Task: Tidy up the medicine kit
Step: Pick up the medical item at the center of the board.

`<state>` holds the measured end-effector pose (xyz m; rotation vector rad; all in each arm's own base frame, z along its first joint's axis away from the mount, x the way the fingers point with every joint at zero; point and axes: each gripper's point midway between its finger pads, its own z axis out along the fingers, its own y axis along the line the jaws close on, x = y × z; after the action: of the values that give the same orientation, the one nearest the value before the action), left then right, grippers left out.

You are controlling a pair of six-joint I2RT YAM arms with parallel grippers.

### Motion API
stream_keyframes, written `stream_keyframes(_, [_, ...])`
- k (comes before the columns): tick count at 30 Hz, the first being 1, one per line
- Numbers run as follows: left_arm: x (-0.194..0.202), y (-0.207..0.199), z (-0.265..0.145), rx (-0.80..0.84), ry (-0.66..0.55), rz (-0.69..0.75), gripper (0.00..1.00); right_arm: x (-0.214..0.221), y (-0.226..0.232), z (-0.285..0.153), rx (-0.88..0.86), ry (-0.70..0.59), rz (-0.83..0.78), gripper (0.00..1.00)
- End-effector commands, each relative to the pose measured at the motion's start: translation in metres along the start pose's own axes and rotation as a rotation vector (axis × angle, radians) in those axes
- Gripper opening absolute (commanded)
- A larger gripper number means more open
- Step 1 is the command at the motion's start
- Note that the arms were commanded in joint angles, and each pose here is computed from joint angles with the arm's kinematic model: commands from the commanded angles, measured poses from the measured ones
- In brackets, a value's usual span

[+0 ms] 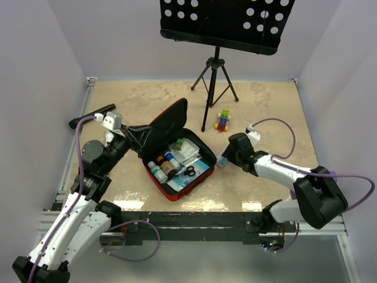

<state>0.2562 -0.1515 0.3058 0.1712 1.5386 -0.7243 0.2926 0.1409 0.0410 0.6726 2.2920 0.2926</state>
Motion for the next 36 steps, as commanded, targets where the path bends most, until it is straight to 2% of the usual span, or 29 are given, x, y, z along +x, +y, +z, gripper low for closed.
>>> stream_keyframes(1, [0.024,0.017,-0.004,-0.070,0.083,-0.003,0.00,-0.014,0.028,0.004,-0.089,-0.025,-0.006,0.46])
stream_keyframes(5, [0.024,0.015,-0.004,-0.063,0.083,-0.004,0.00,-0.013,0.029,0.002,-0.099,-0.021,-0.005,0.24])
stream_keyframes(8, [0.023,0.012,-0.002,-0.048,0.085,-0.011,0.00,-0.026,0.035,-0.012,-0.129,-0.058,0.014,0.03])
stream_keyframes(9, [0.024,0.012,-0.002,-0.044,0.088,-0.014,0.00,-0.035,0.039,-0.021,-0.149,-0.080,0.026,0.00])
stream_keyframes(15, [0.026,0.009,0.002,-0.026,0.103,-0.029,0.00,-0.095,0.068,-0.093,-0.290,-0.237,0.057,0.00])
stream_keyframes(17, [0.021,0.004,0.005,0.000,0.084,-0.034,0.00,-0.112,0.090,-0.128,-0.434,-0.299,0.055,0.00])
stream_keyframes(21, [0.021,-0.004,0.010,0.038,0.101,-0.077,0.00,-0.120,0.143,-0.194,-0.777,-0.389,-0.065,0.00])
stream_keyframes(26, [0.025,-0.004,0.014,0.030,0.128,-0.122,0.00,-0.105,0.199,-0.220,-0.870,-0.466,-0.211,0.00])
stream_keyframes(29, [0.024,-0.004,0.014,0.020,0.125,-0.134,0.00,-0.104,0.220,-0.237,-0.923,-0.556,-0.235,0.00])
stream_keyframes(36, [0.020,-0.004,0.016,0.014,0.127,-0.122,0.00,-0.082,0.263,-0.244,-0.991,-0.634,-0.339,0.00])
